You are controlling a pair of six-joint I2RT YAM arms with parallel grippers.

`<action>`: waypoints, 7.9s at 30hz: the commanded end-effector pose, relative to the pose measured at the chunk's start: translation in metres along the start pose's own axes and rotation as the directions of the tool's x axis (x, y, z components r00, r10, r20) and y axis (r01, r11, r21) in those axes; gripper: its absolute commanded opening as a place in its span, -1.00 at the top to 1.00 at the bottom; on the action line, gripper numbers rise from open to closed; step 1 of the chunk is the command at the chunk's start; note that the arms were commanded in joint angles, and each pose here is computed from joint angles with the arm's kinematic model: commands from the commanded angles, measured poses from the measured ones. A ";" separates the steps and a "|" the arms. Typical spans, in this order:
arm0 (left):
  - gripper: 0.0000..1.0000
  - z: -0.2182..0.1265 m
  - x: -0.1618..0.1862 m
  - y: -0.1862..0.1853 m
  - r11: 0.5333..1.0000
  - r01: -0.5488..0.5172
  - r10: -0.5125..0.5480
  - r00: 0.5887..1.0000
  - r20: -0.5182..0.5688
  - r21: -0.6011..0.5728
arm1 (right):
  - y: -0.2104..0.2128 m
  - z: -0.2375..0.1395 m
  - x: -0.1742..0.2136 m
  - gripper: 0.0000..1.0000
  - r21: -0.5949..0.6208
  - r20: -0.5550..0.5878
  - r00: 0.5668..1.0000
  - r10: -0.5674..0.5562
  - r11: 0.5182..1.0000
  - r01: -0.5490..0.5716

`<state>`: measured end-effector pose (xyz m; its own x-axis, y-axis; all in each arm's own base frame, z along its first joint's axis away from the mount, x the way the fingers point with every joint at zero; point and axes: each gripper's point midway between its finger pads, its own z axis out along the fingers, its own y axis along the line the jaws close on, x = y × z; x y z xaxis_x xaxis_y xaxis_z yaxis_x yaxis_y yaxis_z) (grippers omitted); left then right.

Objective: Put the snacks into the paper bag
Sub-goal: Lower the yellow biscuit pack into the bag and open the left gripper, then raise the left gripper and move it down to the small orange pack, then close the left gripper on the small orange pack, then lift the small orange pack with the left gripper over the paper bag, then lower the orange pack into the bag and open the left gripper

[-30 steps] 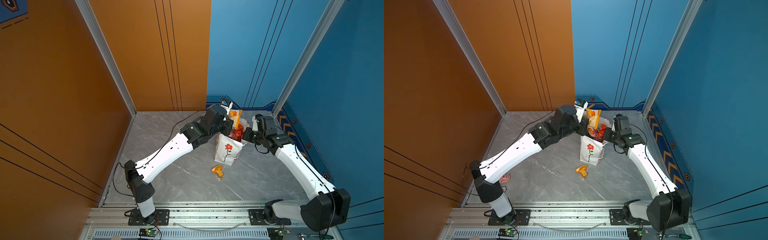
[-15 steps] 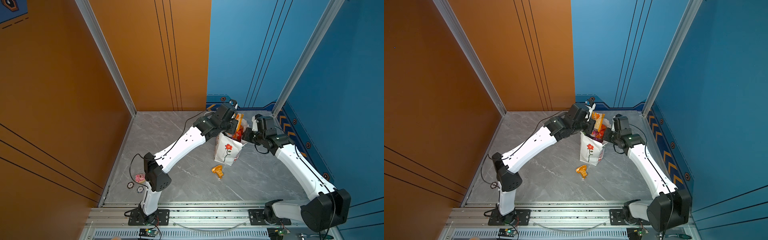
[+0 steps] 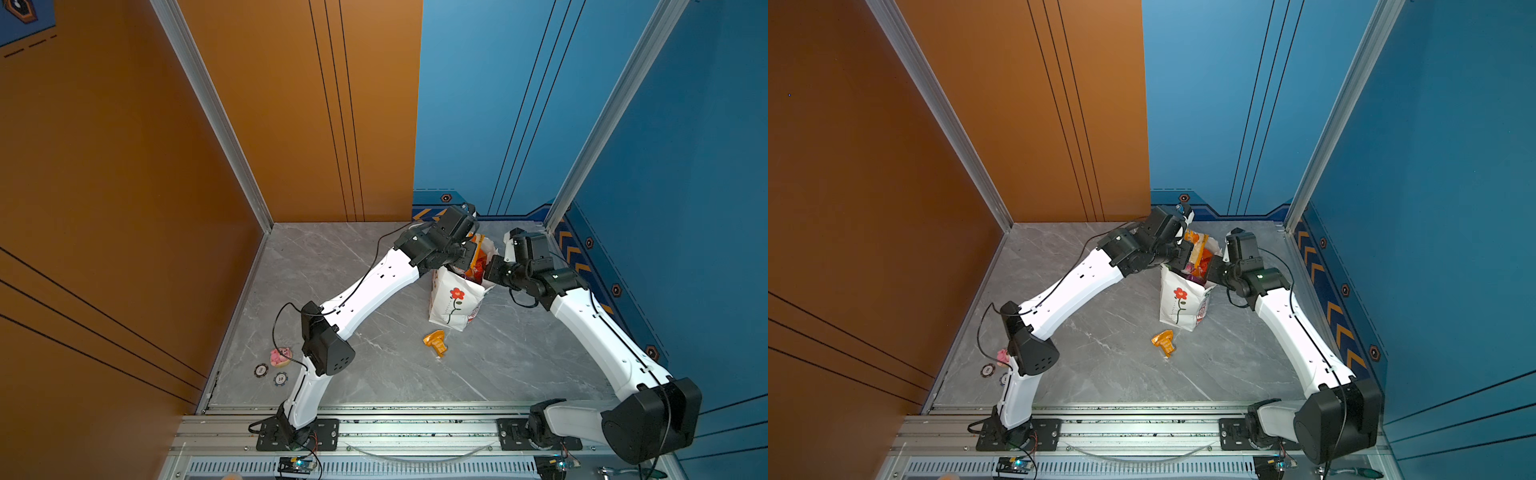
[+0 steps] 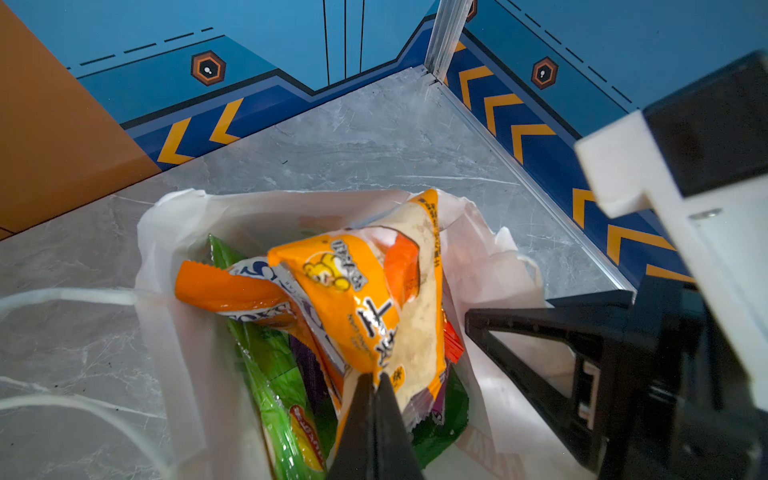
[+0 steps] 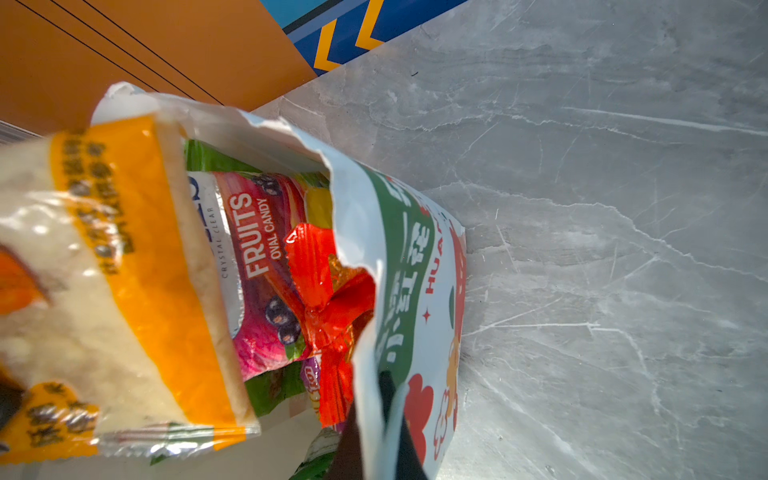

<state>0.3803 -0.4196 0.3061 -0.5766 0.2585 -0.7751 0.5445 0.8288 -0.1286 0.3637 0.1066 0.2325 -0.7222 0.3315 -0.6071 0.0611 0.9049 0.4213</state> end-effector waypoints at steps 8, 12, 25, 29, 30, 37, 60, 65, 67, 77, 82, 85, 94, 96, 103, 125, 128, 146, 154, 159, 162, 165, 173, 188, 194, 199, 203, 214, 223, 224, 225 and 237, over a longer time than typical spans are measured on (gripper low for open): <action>0.86 0.011 0.004 0.001 1.000 0.009 -0.009 0.999 -0.045 0.014 | -0.001 0.001 0.019 0.89 -0.006 -0.063 0.998 -0.008 1.000 0.008; 0.42 0.006 0.002 0.000 1.000 0.012 -0.012 0.999 -0.036 0.018 | -0.001 0.001 0.020 0.89 -0.007 -0.064 0.998 -0.009 1.000 0.008; 0.24 -0.024 -0.009 0.009 1.000 0.015 -0.015 1.000 0.011 -0.020 | -0.002 -0.001 0.020 0.89 -0.006 -0.058 0.998 -0.008 1.000 0.007; 0.11 -0.046 -0.013 0.012 0.999 0.006 -0.004 0.999 0.040 -0.049 | -0.003 -0.001 0.020 0.89 -0.004 -0.059 0.998 -0.007 1.000 0.007; 0.08 -0.052 -0.013 0.013 0.998 0.002 0.001 0.999 0.047 -0.056 | -0.003 -0.001 0.021 0.89 -0.005 -0.060 0.998 -0.007 1.000 0.007; -0.04 -0.086 -0.010 0.015 1.000 0.008 -0.005 0.986 0.168 -0.016 | -0.002 0.000 0.020 0.89 -0.009 -0.060 0.998 -0.007 1.000 0.006; -0.47 -0.103 0.159 0.106 0.974 0.200 -0.190 0.978 0.090 -0.110 | -0.004 0.000 0.019 0.89 0.003 -0.066 0.998 -0.014 1.000 0.014; -0.53 -0.074 0.214 0.101 0.972 0.213 -0.218 0.975 -0.036 -0.104 | -0.006 0.002 0.019 0.89 0.010 -0.069 0.998 -0.011 1.000 0.012; -0.56 -0.063 0.231 0.094 0.973 0.212 -0.219 0.973 -0.075 -0.095 | -0.006 0.003 0.021 0.89 0.013 -0.073 0.997 -0.011 1.000 0.012; -0.63 -0.008 0.275 0.049 0.991 0.119 -0.130 0.965 -0.229 -0.065 | -0.008 0.003 0.023 0.89 0.026 -0.082 0.996 -0.018 0.999 0.020; -0.65 0.011 0.282 0.023 0.998 0.045 -0.053 0.960 -0.274 -0.033 | -0.009 0.003 0.025 0.89 0.029 -0.086 0.996 -0.021 0.999 0.023; -0.66 0.020 0.292 0.015 0.999 0.024 -0.030 0.948 -0.316 -0.022 | -0.010 0.003 0.026 0.89 0.031 -0.086 0.996 -0.018 0.999 0.021; -0.83 0.036 0.287 -0.008 0.999 -0.048 0.046 0.946 -0.322 0.003 | -0.008 0.004 0.030 0.89 0.024 -0.095 0.995 -0.019 0.999 0.021; -0.84 0.040 0.290 -0.011 0.997 -0.074 0.070 0.938 -0.339 0.000 | -0.009 0.004 0.030 0.89 0.025 -0.095 0.995 -0.019 0.999 0.021; -0.86 0.053 0.309 -0.007 0.984 -0.169 0.132 0.905 -0.405 -0.056 | -0.009 0.004 0.031 0.89 0.025 -0.097 0.995 -0.020 0.999 0.022; -0.10 0.060 0.323 -0.001 0.962 -0.247 0.168 0.870 -0.463 -0.116 | -0.007 0.004 0.029 0.89 0.022 -0.097 0.995 -0.021 0.999 0.023; 0.19 0.059 0.325 -0.006 0.966 -0.244 0.177 0.863 -0.473 -0.085 | -0.007 0.004 0.029 0.89 0.022 -0.098 0.995 -0.022 0.999 0.024; 0.71 0.038 0.320 0.004 0.982 -0.166 0.121 0.915 -0.385 -0.088 | -0.010 0.005 0.032 0.88 0.030 -0.102 0.995 -0.024 0.999 0.027; 0.73 0.019 0.291 0.009 0.989 -0.114 0.086 0.962 -0.259 -0.094 | -0.010 0.005 0.033 0.88 0.031 -0.103 0.994 -0.022 0.999 0.025; 0.74 0.003 0.283 0.022 0.993 -0.063 0.042 0.979 -0.201 -0.101 | -0.009 0.004 0.032 0.88 0.027 -0.100 0.995 -0.020 0.999 0.022; 0.75 -0.003 0.270 0.025 0.995 -0.027 0.013 0.989 -0.149 -0.092 | -0.008 0.004 0.031 0.88 0.027 -0.099 0.995 -0.021 0.999 0.024; 0.75 -0.012 0.261 0.030 0.996 0.000 -0.010 0.994 -0.110 -0.092 | -0.009 0.004 0.031 0.88 0.027 -0.098 0.995 -0.020 0.999 0.023; 0.75 -0.043 0.206 0.050 0.993 0.075 -0.071 0.996 0.048 -0.088 | -0.007 0.004 0.031 0.88 0.023 -0.096 0.995 -0.021 0.999 0.023; 0.75 -0.107 0.043 0.040 0.989 0.115 -0.135 0.951 0.277 0.088 | -0.007 0.003 0.031 0.88 0.019 -0.094 0.995 -0.023 1.000 0.025; 0.75 -0.103 0.011 0.015 0.979 0.103 -0.146 0.954 0.260 0.175 | -0.007 0.003 0.031 0.88 0.018 -0.094 0.995 -0.024 1.000 0.026; 0.75 -0.088 0.002 -0.005 0.971 0.093 -0.136 0.973 0.188 0.220 | -0.008 0.003 0.031 0.88 0.021 -0.095 0.995 -0.026 0.999 0.029; 0.75 -0.070 0.002 -0.016 0.972 0.089 -0.120 0.984 0.132 0.219 | -0.008 0.003 0.031 0.88 0.019 -0.094 0.995 -0.026 0.999 0.028; 0.74 -0.035 0.023 -0.039 0.977 0.052 -0.051 0.999 -0.013 0.204 | -0.009 0.003 0.032 0.88 0.021 -0.098 0.995 -0.029 0.999 0.031; 0.41 -0.021 0.030 -0.035 0.986 0.032 -0.024 0.998 -0.050 0.162 | -0.010 0.004 0.033 0.88 0.022 -0.099 0.995 -0.028 0.999 0.030; 0.29 -0.021 0.031 -0.035 0.987 0.026 -0.018 0.998 -0.052 0.160 | -0.010 0.004 0.033 0.88 0.023 -0.098 0.995 -0.028 0.999 0.030; 0.19 -0.021 0.030 -0.035 0.987 0.022 -0.015 0.999 -0.047 0.156 | -0.011 0.004 0.034 0.88 0.025 -0.100 0.995 -0.028 0.999 0.030; -0.30 -0.038 0.019 -0.027 0.994 -0.009 0.009 1.000 0.005 0.107 | -0.011 0.008 0.035 0.88 0.022 -0.106 0.994 -0.020 0.999 0.023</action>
<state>0.3366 -0.4245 0.2922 -0.6115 0.2710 -0.7434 0.6024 0.7685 -0.2154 0.3628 0.1067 0.2280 -0.7188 0.3244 -0.6149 0.0517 0.9069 0.4181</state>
